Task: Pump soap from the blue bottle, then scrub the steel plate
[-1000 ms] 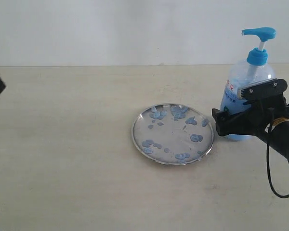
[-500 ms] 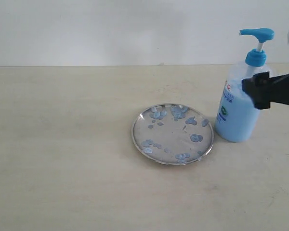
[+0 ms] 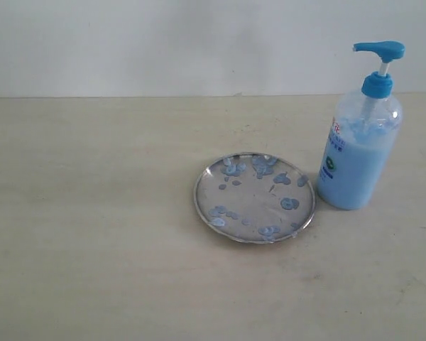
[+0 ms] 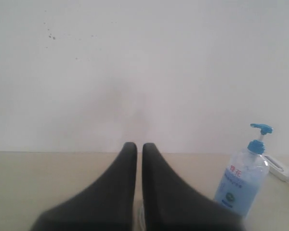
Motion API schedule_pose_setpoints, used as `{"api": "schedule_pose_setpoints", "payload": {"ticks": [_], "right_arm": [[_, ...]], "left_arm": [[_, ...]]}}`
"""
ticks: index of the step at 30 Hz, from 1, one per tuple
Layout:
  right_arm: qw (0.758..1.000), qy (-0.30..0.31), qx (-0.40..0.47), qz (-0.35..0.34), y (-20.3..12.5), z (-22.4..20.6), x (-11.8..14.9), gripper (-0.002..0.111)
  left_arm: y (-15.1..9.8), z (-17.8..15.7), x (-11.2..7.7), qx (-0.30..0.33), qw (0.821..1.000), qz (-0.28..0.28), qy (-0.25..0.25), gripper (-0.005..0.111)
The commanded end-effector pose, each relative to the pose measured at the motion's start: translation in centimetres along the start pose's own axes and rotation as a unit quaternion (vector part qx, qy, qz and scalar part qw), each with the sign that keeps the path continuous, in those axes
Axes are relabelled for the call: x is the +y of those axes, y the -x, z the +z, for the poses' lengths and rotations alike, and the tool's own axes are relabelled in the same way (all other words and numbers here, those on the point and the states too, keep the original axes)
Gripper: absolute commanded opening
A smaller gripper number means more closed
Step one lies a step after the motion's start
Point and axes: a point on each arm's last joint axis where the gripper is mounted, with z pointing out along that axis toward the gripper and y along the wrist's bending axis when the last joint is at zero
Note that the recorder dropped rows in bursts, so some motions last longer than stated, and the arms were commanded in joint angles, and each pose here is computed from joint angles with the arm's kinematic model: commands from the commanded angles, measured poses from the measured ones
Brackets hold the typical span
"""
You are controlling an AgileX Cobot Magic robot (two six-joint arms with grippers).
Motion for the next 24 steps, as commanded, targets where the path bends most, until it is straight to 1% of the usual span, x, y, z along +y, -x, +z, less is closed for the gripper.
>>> {"api": "schedule_pose_setpoints", "payload": {"ticks": [1,3,5,7,9,11,16,18,19,20,24], "right_arm": [[0.998,-0.035,0.049,0.035,-2.5,1.4,-1.1,0.002],[0.996,-0.038,0.078,-0.007,-2.9,1.7,-1.2,0.002],[0.991,-0.034,0.105,-0.076,-3.3,1.9,-1.2,0.002],[0.985,-0.030,0.127,-0.110,-3.7,2.0,-1.3,0.002],[0.981,-0.027,0.150,-0.118,-4.1,2.0,-1.3,0.002],[0.983,-0.029,0.151,-0.100,-4.1,2.0,-1.3,0.002],[0.988,-0.040,0.150,-0.024,-4.1,2.0,-1.2,0.002],[0.987,-0.050,0.147,0.045,-4.1,2.0,-1.2,0.002],[0.986,-0.053,0.146,0.066,-4.1,2.0,-1.2,0.002],[0.985,-0.054,0.146,0.075,-4.1,2.0,-1.2,0.002],[0.985,-0.054,0.146,0.075,-4.1,2.0,-1.2,0.002]], "left_arm": [[-0.1,-0.1,-0.7,0.002,0.999,-0.004,-0.042,0.004],[-0.1,-0.1,-0.9,0.002,0.999,-0.004,-0.051,0.004],[-0.1,-0.1,-0.9,0.002,0.999,-0.004,-0.051,0.004],[-0.1,-0.1,-0.9,0.002,0.999,-0.004,-0.050,0.004],[-0.1,-0.1,-0.9,0.002,0.999,-0.004,-0.050,0.004],[-0.1,-0.1,-0.9,0.002,0.999,-0.004,-0.050,0.004],[-0.1,-0.1,-0.9,0.002,0.999,-0.004,-0.050,0.004],[-0.1,0.0,-0.9,0.003,0.999,-0.003,-0.049,0.004],[-0.2,0.0,-0.9,0.005,0.999,-0.003,-0.047,0.004],[-0.2,0.1,-0.9,0.008,0.999,-0.004,-0.045,0.004],[-0.8,0.9,-1.1,0.038,0.998,-0.033,-0.039,0.004]]}}
